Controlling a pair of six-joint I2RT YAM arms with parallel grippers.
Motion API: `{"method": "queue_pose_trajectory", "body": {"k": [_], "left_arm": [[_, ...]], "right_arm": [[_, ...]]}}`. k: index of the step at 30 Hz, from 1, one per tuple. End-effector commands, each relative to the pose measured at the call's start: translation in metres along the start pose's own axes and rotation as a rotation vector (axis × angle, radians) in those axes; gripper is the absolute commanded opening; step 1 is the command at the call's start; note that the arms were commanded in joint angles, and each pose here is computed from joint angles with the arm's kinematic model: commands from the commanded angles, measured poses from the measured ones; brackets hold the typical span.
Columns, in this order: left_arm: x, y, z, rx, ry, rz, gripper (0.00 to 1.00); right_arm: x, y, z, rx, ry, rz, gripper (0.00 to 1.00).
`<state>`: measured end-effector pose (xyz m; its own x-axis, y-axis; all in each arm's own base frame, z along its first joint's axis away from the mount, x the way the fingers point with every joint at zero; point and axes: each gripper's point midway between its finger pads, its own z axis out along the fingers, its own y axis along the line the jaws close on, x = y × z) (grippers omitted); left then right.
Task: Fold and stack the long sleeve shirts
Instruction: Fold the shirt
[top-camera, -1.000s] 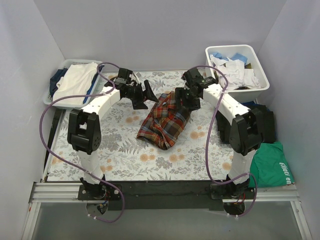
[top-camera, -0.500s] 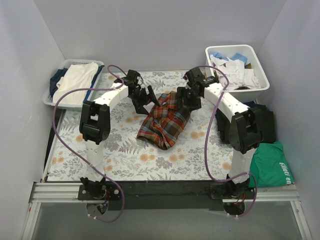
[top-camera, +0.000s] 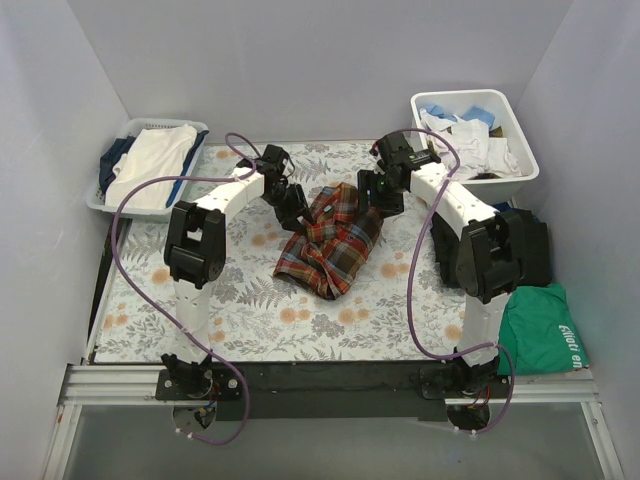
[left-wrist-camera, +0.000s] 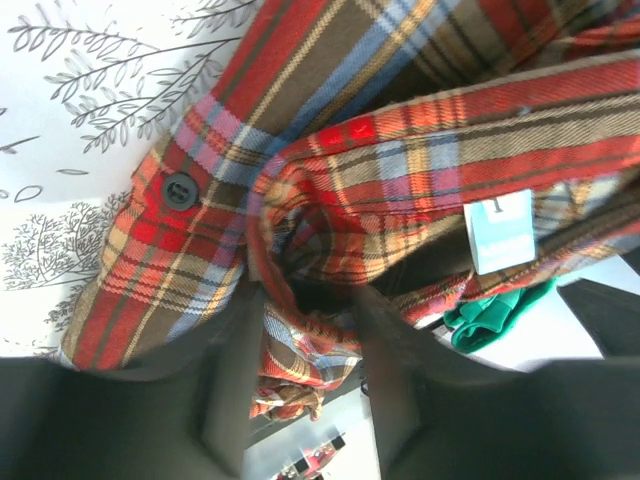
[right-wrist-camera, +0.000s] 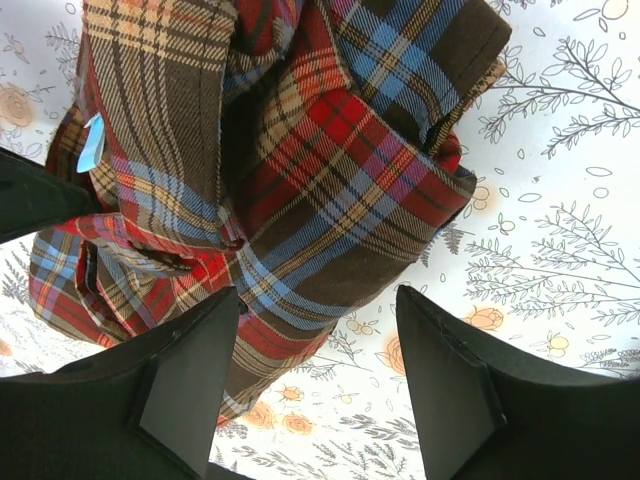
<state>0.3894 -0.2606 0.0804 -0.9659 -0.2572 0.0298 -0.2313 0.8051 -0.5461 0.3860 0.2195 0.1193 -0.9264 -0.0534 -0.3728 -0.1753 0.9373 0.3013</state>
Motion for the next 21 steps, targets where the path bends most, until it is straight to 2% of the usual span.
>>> {"method": "queue_pose_trajectory", "body": {"k": [1,3,4,6,12,17,21], "left_arm": [[0.001,-0.006,-0.015,-0.008,-0.016,0.019,0.30],[0.007,-0.003,-0.016,-0.012,-0.004,0.020,0.21],[0.010,0.002,-0.015,-0.026,0.005,0.015,0.09],[0.014,0.006,-0.019,-0.040,0.004,0.015,0.00],[0.024,0.003,-0.056,-0.064,-0.068,0.035,0.00],[0.030,-0.027,-0.095,0.043,-0.140,0.057,0.00],[0.038,-0.030,-0.107,0.052,-0.136,0.060,0.00]], "right_arm": [[-0.020,0.006,-0.007,-0.038,-0.053,-0.018,0.72],[-0.020,0.006,-0.006,-0.042,-0.052,-0.017,0.70],[-0.021,0.007,-0.007,-0.045,-0.055,-0.016,0.70],[-0.023,0.007,-0.007,-0.049,-0.058,-0.019,0.70],[-0.031,0.013,-0.006,-0.072,-0.071,-0.025,0.70],[-0.042,0.020,-0.001,-0.101,-0.077,-0.031,0.70],[-0.038,0.022,0.017,-0.126,-0.034,-0.030,0.68]]}}
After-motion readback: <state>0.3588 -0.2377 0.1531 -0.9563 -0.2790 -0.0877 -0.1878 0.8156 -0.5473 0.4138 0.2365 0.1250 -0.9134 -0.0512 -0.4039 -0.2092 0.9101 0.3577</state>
